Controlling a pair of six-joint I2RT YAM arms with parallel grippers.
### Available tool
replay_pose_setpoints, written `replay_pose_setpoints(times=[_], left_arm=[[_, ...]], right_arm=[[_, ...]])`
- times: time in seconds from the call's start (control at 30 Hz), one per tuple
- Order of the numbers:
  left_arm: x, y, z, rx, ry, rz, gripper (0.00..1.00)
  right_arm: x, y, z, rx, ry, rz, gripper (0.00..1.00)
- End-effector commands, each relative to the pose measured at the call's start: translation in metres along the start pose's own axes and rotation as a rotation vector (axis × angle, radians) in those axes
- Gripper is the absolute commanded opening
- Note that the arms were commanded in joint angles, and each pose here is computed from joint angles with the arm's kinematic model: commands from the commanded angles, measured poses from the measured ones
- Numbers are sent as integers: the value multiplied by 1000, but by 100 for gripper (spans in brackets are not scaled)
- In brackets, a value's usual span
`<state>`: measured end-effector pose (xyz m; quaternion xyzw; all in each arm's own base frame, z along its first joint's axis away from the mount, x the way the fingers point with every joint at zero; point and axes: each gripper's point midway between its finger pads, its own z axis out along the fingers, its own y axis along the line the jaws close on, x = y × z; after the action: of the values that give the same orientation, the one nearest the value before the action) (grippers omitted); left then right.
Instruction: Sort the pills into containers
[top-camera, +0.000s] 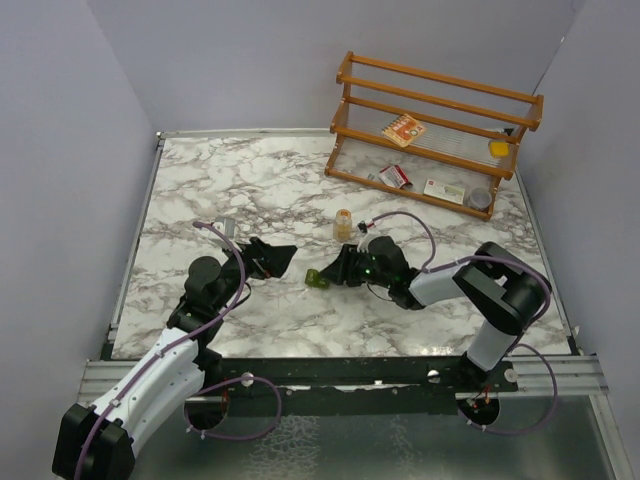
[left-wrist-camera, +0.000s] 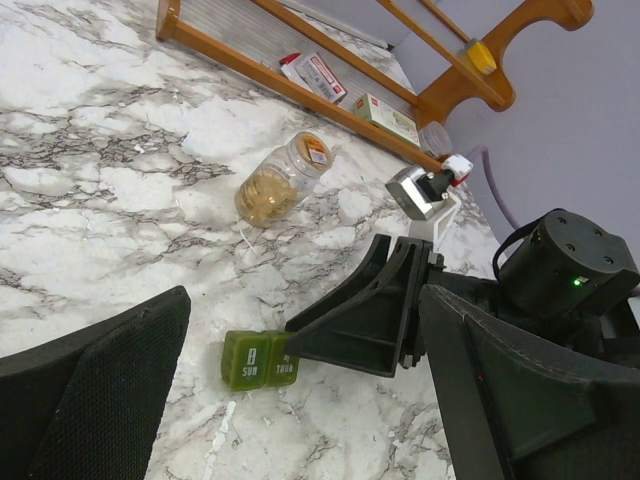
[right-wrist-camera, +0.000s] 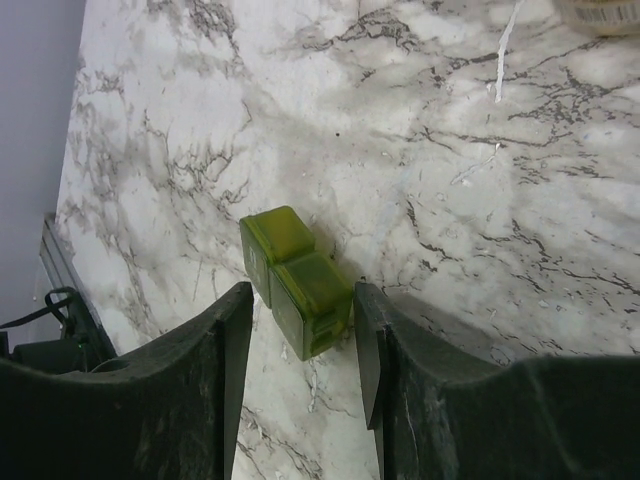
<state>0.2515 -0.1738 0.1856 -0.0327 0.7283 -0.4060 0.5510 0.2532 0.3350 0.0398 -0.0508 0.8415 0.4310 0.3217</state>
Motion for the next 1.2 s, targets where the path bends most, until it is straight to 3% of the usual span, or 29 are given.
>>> replay_pose_setpoints(times=[0.0, 0.47, 0.57, 0.7, 0.83, 1.17], left_arm=[[-15, -10, 1, 16, -37, 8, 99], [-16, -4, 2, -12, -40, 44, 99], [-17, -1, 1, -24, -43, 53, 99], [-20, 1, -1, -35, -61, 71, 99], [-23, 1, -3, -40, -70, 89, 99], [-25, 1, -2, -48, -63, 121, 99]], right_arm=[[-20, 2, -6, 33, -87, -60, 45], [-78, 28, -54, 101, -236, -268, 46], [-111, 26, -85, 218, -357, -307, 48], [-155, 10, -140, 438, -563, -309, 59], [-183, -9, -202, 658, -751, -285, 64], [-192, -31, -260, 897, -871, -237, 83]])
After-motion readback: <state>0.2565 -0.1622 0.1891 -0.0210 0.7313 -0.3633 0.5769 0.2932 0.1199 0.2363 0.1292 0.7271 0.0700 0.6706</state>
